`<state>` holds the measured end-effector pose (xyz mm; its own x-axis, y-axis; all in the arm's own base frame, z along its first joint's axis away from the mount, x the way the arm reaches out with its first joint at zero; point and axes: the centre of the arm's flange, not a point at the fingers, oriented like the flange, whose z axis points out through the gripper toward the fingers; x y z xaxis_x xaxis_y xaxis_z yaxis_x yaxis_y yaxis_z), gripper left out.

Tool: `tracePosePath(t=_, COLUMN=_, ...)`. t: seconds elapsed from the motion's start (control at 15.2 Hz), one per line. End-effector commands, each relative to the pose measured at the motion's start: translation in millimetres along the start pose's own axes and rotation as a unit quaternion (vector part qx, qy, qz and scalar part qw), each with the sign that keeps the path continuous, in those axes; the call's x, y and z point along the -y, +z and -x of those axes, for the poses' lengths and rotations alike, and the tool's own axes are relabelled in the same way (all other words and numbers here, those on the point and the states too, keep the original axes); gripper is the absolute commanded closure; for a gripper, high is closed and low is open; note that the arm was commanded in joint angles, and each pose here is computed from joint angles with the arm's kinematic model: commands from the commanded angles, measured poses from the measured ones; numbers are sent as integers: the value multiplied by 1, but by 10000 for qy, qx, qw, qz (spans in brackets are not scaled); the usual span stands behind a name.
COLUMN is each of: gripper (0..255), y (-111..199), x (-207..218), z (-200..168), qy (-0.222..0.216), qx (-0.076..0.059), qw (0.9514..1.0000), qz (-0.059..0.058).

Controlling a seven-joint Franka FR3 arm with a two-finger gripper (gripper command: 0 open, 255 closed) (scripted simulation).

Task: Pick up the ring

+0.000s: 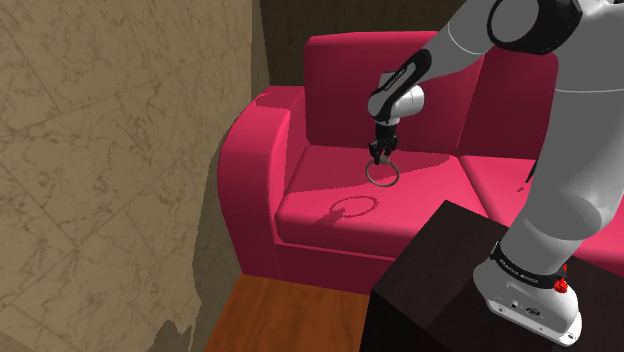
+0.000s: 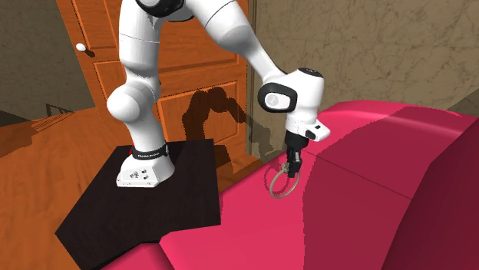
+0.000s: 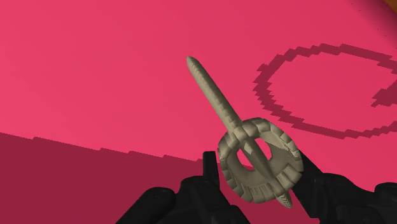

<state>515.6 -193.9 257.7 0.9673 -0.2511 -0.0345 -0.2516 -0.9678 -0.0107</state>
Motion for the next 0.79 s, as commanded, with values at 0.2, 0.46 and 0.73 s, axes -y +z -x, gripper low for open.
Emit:
tracePosePath(t=0.2, gripper=255, y=-27, x=1, z=1, qy=0, qx=1, qw=10000, qz=0)
tracePosePath(t=0.46, gripper=255, y=-48, x=1, z=2, qy=0, qx=1, qw=10000, qz=0)
tracePosePath(t=0.73, gripper=255, y=-59, x=1, z=2, qy=0, qx=1, qw=10000, qz=0)
